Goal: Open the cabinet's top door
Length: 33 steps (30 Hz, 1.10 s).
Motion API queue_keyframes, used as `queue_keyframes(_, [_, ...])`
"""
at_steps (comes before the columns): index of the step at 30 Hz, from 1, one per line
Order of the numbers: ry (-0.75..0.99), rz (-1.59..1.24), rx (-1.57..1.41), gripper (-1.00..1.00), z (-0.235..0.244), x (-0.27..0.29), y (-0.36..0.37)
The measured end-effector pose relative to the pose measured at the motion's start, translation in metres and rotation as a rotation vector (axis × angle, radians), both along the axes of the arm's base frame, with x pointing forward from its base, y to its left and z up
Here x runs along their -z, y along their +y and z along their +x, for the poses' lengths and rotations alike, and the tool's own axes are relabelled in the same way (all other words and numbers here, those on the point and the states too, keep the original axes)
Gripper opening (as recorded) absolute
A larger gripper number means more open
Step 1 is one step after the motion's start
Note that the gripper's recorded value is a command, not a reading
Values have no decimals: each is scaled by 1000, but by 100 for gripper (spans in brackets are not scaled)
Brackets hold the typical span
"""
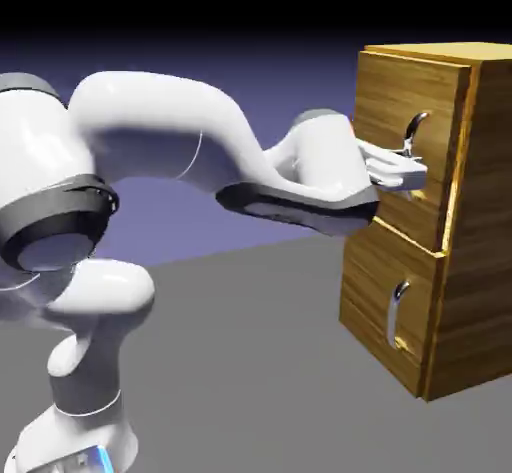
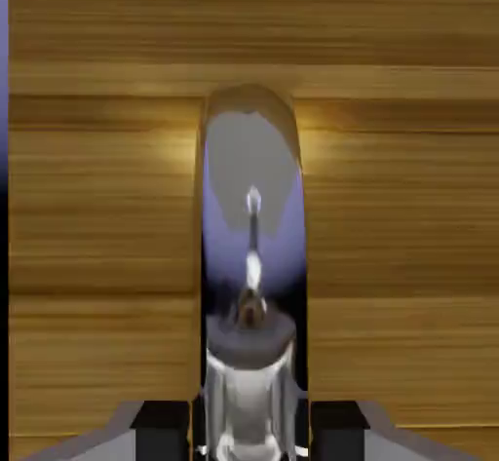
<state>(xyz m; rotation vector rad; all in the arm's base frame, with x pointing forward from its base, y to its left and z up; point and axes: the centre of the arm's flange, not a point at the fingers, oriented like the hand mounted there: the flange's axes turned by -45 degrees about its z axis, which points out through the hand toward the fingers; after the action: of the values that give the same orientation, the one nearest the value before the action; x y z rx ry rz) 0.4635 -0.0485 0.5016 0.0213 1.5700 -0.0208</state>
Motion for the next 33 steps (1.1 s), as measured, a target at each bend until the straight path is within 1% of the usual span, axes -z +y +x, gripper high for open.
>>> queue_keyframes(12, [0, -1, 84, -100, -19, 0, 14])
queue_keyframes(23, [0, -1, 309, -100, -63, 0, 57])
queue_keyframes(33, [1, -1, 542, -100, -98, 0, 111])
